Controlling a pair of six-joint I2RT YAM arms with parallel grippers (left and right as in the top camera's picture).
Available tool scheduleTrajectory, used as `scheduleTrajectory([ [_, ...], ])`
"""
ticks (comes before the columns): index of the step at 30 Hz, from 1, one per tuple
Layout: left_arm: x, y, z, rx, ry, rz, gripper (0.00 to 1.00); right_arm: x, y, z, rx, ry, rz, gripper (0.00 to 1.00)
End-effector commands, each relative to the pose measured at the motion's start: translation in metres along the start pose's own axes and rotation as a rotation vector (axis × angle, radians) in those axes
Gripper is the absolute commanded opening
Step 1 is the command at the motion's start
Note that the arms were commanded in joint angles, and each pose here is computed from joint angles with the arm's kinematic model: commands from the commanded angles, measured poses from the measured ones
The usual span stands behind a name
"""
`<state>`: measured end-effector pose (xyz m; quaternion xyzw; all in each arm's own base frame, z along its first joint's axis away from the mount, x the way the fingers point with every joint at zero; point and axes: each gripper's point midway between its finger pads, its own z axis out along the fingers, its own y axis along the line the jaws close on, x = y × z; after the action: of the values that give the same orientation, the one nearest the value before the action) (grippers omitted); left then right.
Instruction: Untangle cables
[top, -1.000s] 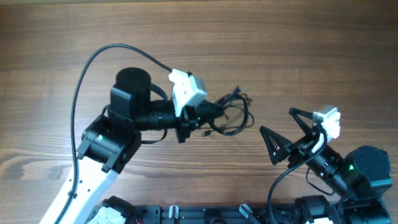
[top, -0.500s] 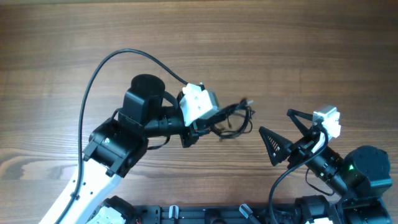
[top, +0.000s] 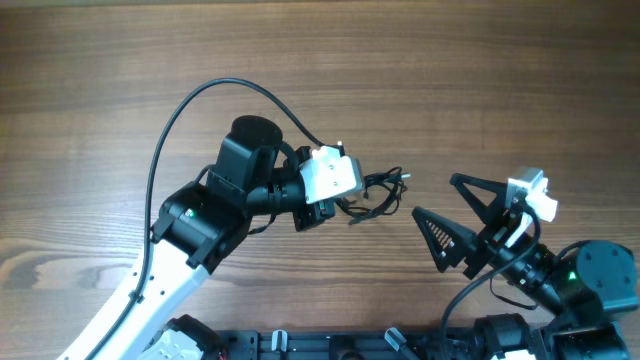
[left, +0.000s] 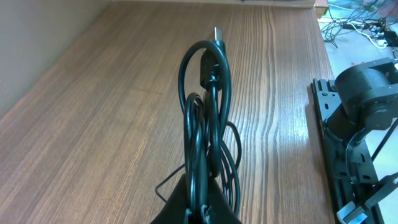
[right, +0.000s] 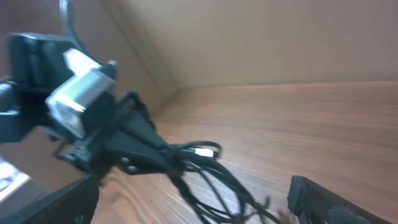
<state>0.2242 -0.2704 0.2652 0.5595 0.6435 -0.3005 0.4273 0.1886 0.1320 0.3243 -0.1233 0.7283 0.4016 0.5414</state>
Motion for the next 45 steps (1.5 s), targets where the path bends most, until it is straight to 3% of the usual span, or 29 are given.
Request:
scheduleTrajectory([
  [1,-0.011,-0.006,0.002,0.018,-0.025,0.055,0.04,-0.003,0.011,0.000,-0.063,0.005,0.089,1.00],
  [6,-0.037,-0.022,0.012,0.039,-0.098,0.154,0.04,-0.004,0.016,0.000,-0.087,0.010,0.155,0.96],
  [13,-0.033,-0.013,0.015,-0.030,-0.063,0.205,0.04,-0.005,0.021,-0.001,-0.112,0.011,0.170,0.83],
  [20,-0.032,-0.002,0.014,-0.090,-0.043,0.206,0.04,-0.005,0.020,0.000,-0.107,0.011,0.201,0.83],
  [34,-0.047,-0.030,0.025,-0.025,-0.086,0.259,0.04,-0.004,0.019,0.001,-0.108,0.019,0.224,0.83],
  [39,-0.033,0.010,0.021,-0.246,0.013,0.159,0.04,0.000,-0.001,0.002,-0.003,0.009,0.257,0.84],
  [45,-0.029,0.006,0.022,-0.224,0.026,0.152,0.04,0.000,0.002,0.002,-0.016,0.010,0.256,0.84],
])
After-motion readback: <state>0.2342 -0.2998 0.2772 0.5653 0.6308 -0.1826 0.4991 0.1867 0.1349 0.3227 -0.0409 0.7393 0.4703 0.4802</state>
